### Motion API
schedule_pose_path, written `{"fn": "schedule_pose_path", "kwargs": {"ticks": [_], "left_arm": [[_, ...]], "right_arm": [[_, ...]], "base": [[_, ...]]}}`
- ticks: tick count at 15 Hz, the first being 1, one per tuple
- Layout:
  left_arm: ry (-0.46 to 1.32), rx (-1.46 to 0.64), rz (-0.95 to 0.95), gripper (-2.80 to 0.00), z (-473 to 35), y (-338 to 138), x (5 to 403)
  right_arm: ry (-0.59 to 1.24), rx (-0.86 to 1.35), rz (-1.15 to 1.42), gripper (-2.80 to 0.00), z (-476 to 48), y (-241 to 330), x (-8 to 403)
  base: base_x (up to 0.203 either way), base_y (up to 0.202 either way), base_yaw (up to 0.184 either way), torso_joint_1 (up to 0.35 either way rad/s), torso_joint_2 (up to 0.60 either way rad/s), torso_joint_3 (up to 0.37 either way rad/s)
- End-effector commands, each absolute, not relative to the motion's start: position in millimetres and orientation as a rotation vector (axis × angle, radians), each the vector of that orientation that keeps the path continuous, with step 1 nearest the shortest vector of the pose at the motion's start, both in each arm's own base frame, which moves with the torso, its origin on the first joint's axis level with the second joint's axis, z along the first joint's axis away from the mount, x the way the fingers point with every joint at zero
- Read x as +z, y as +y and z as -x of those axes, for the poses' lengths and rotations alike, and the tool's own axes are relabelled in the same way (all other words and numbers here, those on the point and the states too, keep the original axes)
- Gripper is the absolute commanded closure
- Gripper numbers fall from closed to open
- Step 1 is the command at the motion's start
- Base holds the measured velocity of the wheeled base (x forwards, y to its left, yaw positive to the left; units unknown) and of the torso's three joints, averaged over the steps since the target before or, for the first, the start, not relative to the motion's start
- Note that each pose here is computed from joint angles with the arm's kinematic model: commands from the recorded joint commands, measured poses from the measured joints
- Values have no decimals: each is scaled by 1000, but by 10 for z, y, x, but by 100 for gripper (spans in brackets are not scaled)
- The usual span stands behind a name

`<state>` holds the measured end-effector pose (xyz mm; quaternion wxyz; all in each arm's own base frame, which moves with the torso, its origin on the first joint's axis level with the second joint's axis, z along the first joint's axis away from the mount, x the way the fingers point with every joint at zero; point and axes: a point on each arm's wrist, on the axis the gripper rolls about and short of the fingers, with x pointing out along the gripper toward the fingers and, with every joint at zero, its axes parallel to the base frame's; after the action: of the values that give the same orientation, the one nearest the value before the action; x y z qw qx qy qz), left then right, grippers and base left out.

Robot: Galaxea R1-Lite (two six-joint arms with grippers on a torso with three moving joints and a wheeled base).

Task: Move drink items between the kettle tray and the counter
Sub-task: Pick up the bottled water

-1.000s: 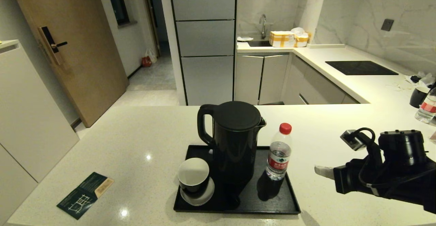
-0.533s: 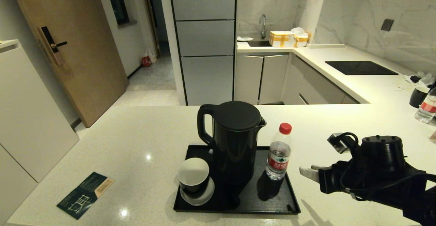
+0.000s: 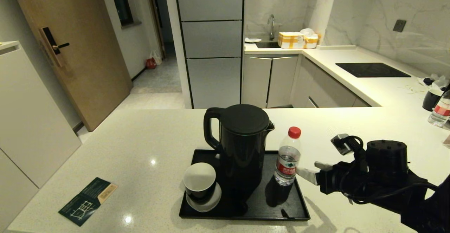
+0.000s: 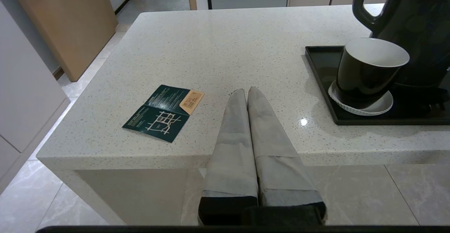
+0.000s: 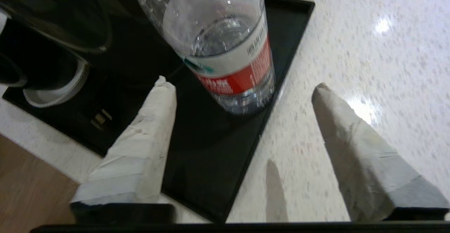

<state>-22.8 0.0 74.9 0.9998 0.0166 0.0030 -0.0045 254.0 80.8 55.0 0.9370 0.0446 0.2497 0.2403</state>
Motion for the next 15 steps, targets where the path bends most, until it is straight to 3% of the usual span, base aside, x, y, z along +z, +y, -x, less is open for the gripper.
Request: {"fn": "schedule_pose_path", "kwargs": {"ticks": [1, 10, 15], "left_arm": [[6, -9, -34, 0, 228, 0, 749], [6, -9, -34, 0, 228, 0, 749], [6, -9, -34, 0, 228, 0, 749]], "right_arm": [[532, 487, -81, -280, -2598, 865, 342], [488, 526, -58, -280, -2772, 1094, 241], [388, 382, -39, -280, -3065, 1166, 190]], "base": [[0, 0, 0, 0, 0, 0], [0, 0, 0, 0, 0, 0], [0, 0, 0, 0, 0, 0]]}}
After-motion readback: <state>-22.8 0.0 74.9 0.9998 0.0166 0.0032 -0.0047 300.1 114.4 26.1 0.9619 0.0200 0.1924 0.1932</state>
